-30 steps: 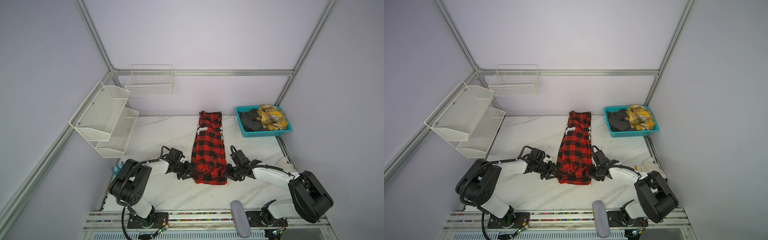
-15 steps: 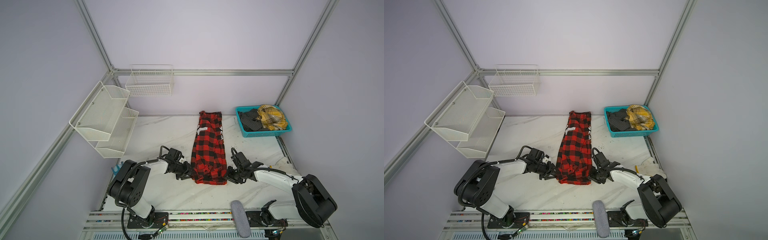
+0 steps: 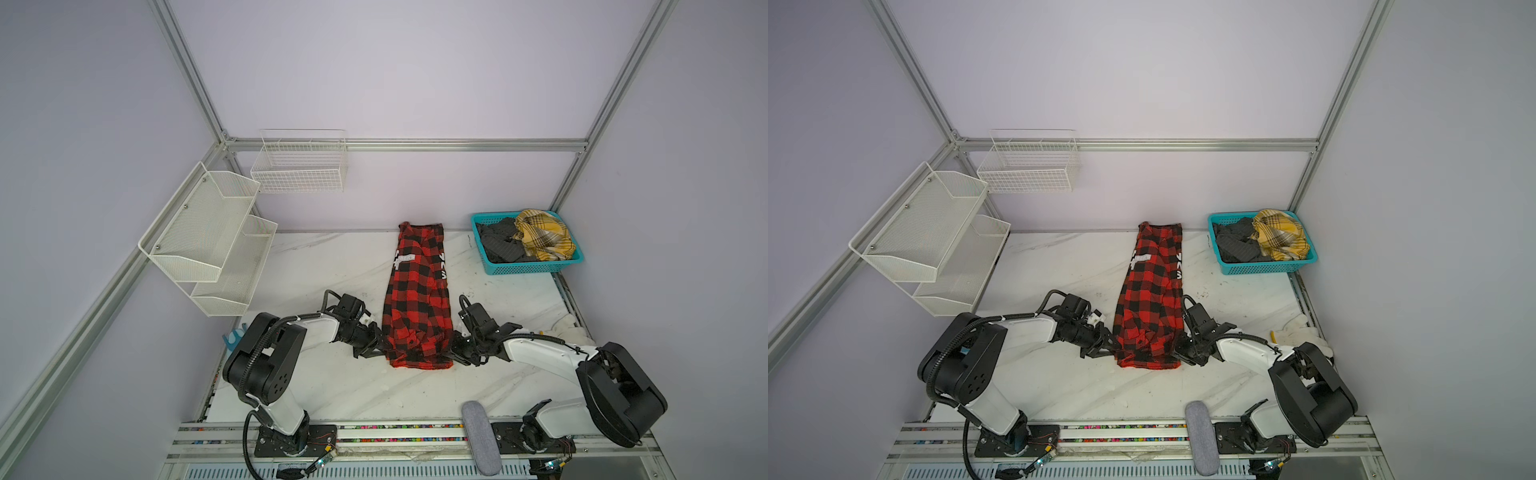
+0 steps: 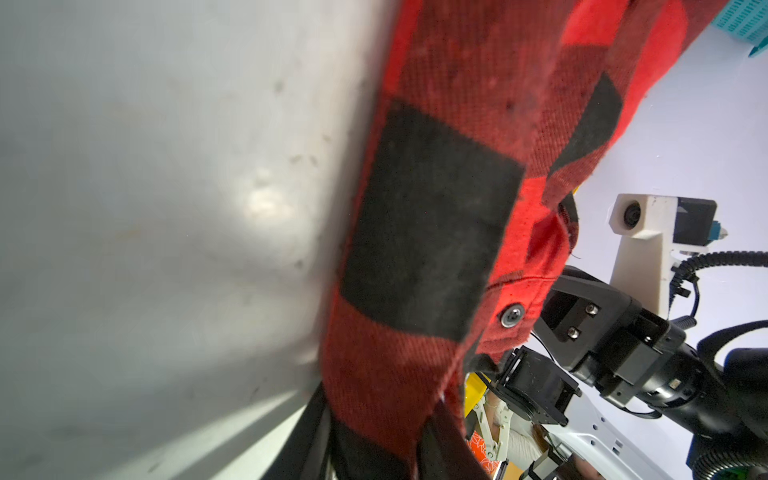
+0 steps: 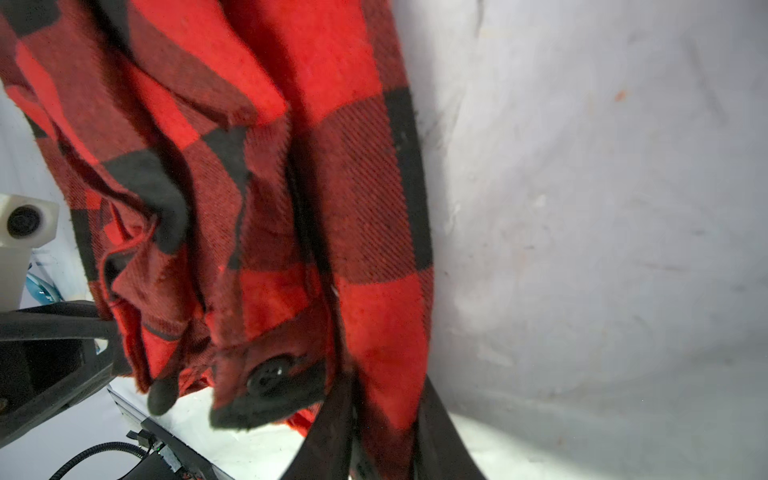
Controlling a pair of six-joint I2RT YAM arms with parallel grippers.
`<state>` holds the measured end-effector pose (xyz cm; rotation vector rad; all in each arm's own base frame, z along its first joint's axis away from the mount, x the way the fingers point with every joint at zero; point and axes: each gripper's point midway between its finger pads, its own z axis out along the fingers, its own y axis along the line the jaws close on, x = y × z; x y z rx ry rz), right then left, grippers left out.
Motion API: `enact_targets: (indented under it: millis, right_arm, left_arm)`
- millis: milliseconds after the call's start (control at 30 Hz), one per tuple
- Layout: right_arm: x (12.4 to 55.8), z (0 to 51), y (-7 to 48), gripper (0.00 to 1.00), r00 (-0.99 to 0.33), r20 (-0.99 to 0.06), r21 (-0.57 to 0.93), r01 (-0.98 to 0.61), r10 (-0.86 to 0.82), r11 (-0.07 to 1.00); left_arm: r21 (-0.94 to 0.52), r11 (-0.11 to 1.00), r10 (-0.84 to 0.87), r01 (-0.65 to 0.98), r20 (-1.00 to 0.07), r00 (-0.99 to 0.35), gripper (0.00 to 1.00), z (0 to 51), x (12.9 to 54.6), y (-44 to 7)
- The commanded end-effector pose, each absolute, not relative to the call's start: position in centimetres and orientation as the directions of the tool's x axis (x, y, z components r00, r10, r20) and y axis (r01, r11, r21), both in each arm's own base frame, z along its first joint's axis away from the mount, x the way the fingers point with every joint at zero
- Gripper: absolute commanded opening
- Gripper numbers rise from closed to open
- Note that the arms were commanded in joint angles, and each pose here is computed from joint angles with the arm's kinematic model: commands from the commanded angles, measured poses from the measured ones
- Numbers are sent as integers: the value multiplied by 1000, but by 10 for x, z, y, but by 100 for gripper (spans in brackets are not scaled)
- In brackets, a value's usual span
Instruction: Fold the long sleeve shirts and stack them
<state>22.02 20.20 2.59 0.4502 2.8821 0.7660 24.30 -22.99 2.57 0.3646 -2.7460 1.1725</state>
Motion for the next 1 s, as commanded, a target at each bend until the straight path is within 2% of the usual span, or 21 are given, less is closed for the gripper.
enact_targets:
  millis: [0,100,200,300,400,500,667,833,967]
  right_arm:
    - [215,16,197,27,-943,-24,459,283,331,842]
    - [217,17,195,24,-941,-34,452,286,336,845]
    - [218,21,195,21,-940,-47,461,280,338,842]
    - [221,29,199,13,-941,-66,481,262,333,837]
    - [220,35,206,4,-948,-82,489,230,307,842]
    - [211,55,218,0,-952,-119,520,182,282,834]
    - [186,62,209,0,-946,-121,503,203,301,840]
    - [154,60,202,0,-944,-78,517,236,319,823]
    - [150,73,196,0,-937,-96,527,238,335,816]
  left_arm:
    - [-492,809,-224,-321,246,-943,31,-21,223,-204]
    - [-494,811,-219,-312,239,-946,15,-20,224,-206]
    - [-496,810,-221,-312,235,-946,8,-18,224,-206]
    - [-510,805,-211,-303,231,-950,0,-12,223,-210]
    - [-532,796,-199,-288,219,-955,0,-1,223,-218]
    - [-543,791,-198,-282,210,-958,0,10,218,-221]
    - [-548,791,-193,-272,197,-961,0,28,205,-214]
    - [-560,788,-169,-255,202,-965,0,38,183,-212]
    - [-585,771,-166,-251,197,-966,0,47,176,-212]
